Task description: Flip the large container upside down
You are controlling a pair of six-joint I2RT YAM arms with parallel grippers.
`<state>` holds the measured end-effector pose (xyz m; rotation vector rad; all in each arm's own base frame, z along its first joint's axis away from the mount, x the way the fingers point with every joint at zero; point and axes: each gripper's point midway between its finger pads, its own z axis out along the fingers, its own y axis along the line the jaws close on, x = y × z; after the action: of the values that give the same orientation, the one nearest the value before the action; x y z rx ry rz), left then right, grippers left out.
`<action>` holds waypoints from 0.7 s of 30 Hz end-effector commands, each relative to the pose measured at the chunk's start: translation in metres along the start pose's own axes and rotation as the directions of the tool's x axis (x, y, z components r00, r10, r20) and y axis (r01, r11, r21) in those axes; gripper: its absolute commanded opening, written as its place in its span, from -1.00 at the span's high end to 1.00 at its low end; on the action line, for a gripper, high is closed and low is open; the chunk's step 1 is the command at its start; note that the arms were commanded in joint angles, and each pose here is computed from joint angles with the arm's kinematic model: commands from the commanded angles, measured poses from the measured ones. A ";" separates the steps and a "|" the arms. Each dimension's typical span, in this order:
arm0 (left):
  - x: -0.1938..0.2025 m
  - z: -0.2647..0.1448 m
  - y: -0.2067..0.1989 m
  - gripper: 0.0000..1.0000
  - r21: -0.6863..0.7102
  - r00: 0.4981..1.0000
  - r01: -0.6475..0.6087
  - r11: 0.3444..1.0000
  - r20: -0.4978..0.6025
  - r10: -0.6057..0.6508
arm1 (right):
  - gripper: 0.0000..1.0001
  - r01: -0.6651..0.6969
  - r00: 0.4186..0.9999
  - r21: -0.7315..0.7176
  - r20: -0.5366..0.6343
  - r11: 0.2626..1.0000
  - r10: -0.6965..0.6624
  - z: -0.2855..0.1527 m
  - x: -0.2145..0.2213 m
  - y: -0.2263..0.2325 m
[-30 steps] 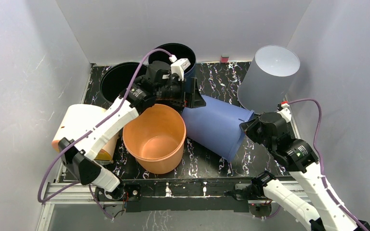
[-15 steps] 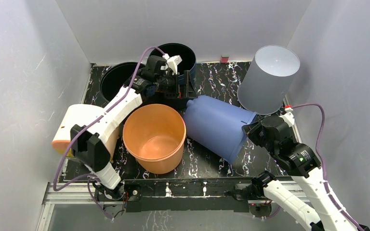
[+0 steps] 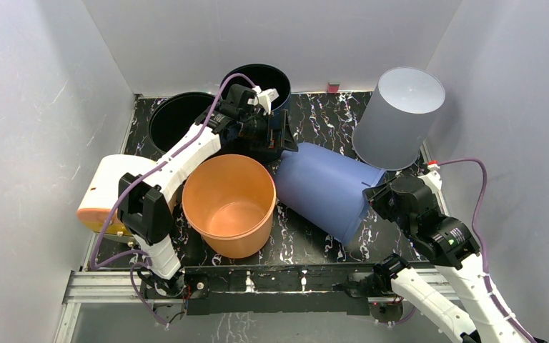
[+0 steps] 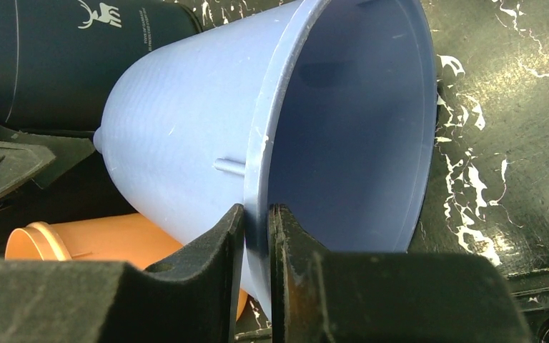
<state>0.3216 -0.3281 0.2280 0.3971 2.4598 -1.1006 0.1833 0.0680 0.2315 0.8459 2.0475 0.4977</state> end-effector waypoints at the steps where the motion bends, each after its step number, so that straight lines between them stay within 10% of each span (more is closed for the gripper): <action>1: 0.004 0.002 -0.011 -0.97 0.066 1.000 -0.004 0.998 -0.011 0.004 | 0.68 0.109 0.993 0.191 -0.068 0.975 -0.098 0.004 0.020 -0.053; 21: 0.010 0.027 -0.021 -0.70 0.156 0.998 0.032 0.987 -0.049 -0.025 | 0.67 0.105 0.992 0.200 -0.090 0.974 -0.089 0.007 0.028 -0.060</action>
<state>0.3194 -0.3514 0.2009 0.3974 2.4911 -1.2148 0.1845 0.0658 0.2270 0.8664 2.0302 0.4941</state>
